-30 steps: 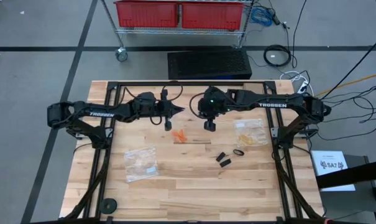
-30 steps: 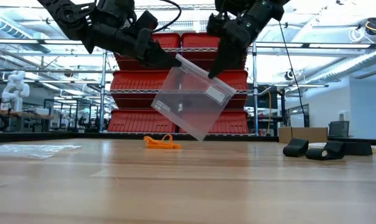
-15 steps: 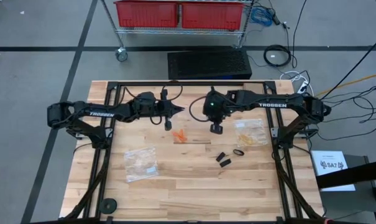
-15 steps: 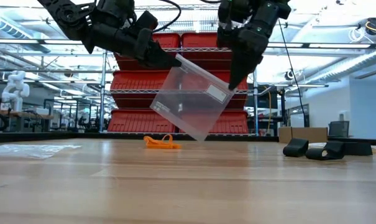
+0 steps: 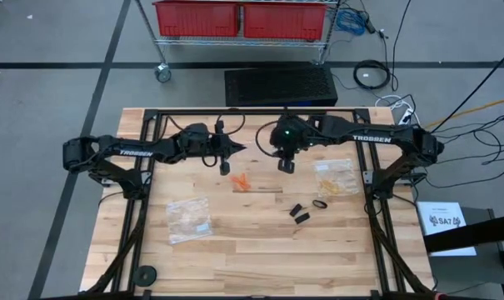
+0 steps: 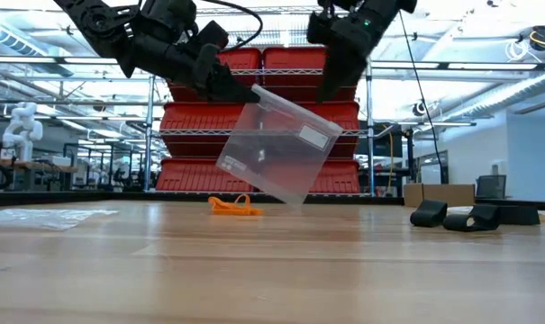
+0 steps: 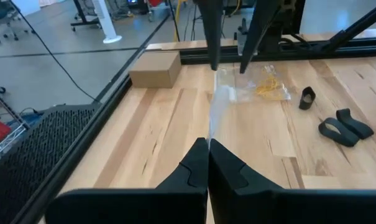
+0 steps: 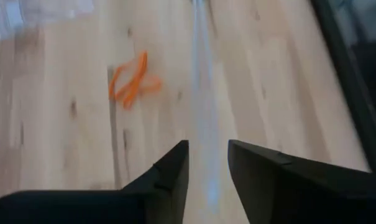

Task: Sort rubber bands
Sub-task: Open the top transparent zip bag

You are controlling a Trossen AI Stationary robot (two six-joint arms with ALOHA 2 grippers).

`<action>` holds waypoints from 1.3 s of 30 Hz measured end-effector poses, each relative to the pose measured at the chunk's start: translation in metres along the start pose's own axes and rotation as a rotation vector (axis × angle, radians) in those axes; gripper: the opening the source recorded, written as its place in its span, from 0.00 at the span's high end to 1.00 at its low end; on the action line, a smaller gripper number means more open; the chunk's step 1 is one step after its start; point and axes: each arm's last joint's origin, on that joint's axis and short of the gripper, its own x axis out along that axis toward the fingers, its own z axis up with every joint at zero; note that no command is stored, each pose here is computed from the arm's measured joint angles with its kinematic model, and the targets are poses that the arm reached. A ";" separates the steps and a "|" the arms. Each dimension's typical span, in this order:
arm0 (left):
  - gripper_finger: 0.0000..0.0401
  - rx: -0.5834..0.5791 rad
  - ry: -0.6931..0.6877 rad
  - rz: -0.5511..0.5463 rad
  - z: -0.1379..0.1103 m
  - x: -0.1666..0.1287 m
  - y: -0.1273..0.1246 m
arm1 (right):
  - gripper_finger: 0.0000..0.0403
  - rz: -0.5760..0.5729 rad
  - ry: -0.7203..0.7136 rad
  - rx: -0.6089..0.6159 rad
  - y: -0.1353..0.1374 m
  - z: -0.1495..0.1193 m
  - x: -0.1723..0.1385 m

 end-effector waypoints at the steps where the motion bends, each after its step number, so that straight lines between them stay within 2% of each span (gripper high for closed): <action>1: 1.00 0.000 0.000 0.000 0.000 0.000 0.000 | 0.74 -0.002 -0.026 -0.012 0.000 0.003 0.000; 4: 1.00 0.000 0.000 0.000 0.000 0.000 0.000 | 0.79 -0.010 -0.098 -0.058 0.000 0.010 0.001; 9: 1.00 0.000 0.000 -0.003 0.000 0.000 0.000 | 0.98 -0.016 -0.146 -0.087 0.000 0.015 0.001; 24: 1.00 -0.001 0.000 -0.011 0.000 0.000 -0.001 | 1.00 0.004 -0.084 -0.113 0.005 0.013 0.031; 39: 1.00 -0.026 0.022 -0.014 -0.002 0.000 -0.001 | 1.00 -0.006 -0.107 -0.078 0.015 0.015 0.026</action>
